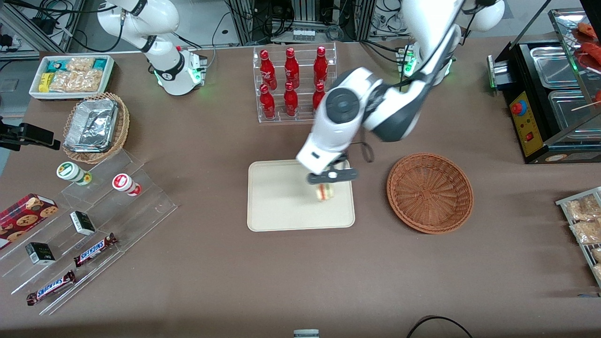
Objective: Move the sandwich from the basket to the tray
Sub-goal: 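Carry the sandwich with the left gripper over the cream tray, then lower the sandwich onto the tray and open the left gripper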
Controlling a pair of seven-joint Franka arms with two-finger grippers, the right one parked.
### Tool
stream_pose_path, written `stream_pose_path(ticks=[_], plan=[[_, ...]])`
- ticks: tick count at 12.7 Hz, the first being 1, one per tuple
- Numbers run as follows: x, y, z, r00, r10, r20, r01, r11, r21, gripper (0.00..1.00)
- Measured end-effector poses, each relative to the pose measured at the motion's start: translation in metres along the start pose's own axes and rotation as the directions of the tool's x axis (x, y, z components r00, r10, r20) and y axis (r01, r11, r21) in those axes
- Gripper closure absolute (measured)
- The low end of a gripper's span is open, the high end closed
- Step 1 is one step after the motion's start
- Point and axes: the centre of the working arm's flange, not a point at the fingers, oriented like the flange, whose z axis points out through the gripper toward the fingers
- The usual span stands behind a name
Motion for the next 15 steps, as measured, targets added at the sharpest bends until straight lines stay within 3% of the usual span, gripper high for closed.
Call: stream_pose_path(ticks=[2, 4, 6, 10, 13, 15], plan=[[-0.010, 0.025, 0.047, 0.999, 0.049, 0.008, -0.049, 0.999, 0.013, 0.82], [-0.007, 0.028, 0.092, 0.996, 0.086, -0.004, -0.086, 0.995, 0.056, 0.82], [-0.004, 0.029, 0.126, 0.994, 0.111, -0.015, -0.110, 0.992, 0.067, 0.82], [-0.011, 0.040, 0.156, 0.984, 0.171, -0.056, -0.166, 0.982, 0.087, 0.82], [-0.012, 0.043, 0.157, 0.981, 0.181, -0.063, -0.175, 0.980, 0.091, 0.82], [-0.009, 0.045, 0.152, 0.981, 0.180, -0.073, -0.174, 0.981, 0.083, 0.64]])
